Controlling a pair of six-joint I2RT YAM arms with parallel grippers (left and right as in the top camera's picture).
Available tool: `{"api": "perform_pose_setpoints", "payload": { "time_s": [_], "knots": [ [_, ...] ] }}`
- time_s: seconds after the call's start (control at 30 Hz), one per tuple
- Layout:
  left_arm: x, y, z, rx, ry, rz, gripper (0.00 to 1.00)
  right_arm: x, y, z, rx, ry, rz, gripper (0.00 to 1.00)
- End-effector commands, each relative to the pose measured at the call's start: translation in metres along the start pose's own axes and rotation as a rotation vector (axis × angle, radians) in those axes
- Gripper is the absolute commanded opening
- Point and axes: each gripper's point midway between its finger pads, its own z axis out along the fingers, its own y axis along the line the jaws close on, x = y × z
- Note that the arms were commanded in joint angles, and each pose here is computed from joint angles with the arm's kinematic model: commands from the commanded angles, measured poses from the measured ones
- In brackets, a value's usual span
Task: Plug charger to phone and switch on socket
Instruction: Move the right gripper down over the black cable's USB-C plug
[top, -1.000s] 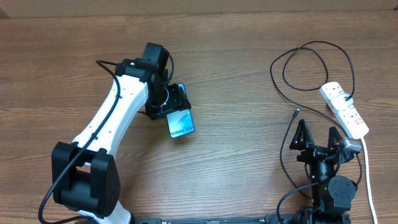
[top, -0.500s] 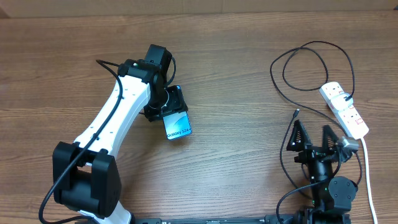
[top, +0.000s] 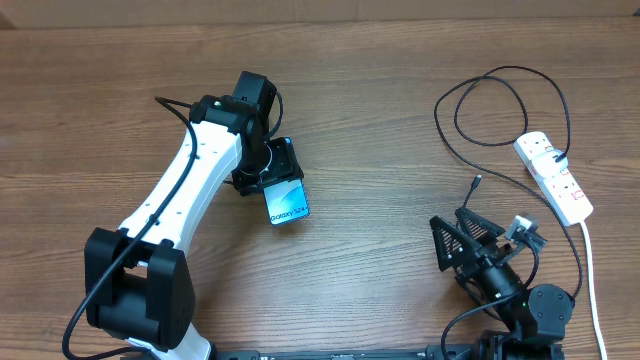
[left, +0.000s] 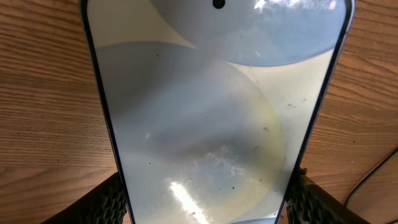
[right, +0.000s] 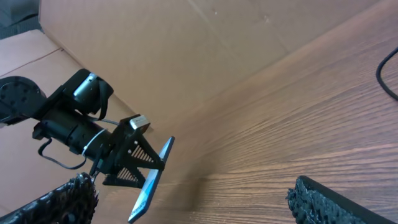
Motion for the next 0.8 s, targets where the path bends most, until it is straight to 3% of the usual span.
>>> {"api": "perform_pose_setpoints", "payload": {
  "time_s": [0.0, 0.47, 0.77],
  "knots": [
    [-0.004, -0.01, -0.006, 0.038, -0.005, -0.007, 0.42, 0.002, -0.005, 0.001, 0.017, 0.004, -0.008, 1.0],
    [-0.004, -0.011, -0.006, 0.042, -0.006, -0.018, 0.42, -0.02, -0.088, -0.025, 0.699, 0.113, 0.06, 1.0],
    [-0.005, -0.011, -0.006, 0.045, -0.009, -0.02, 0.42, -0.014, -0.119, -0.009, 0.849, 0.335, 0.089, 1.0]
  ]
}}
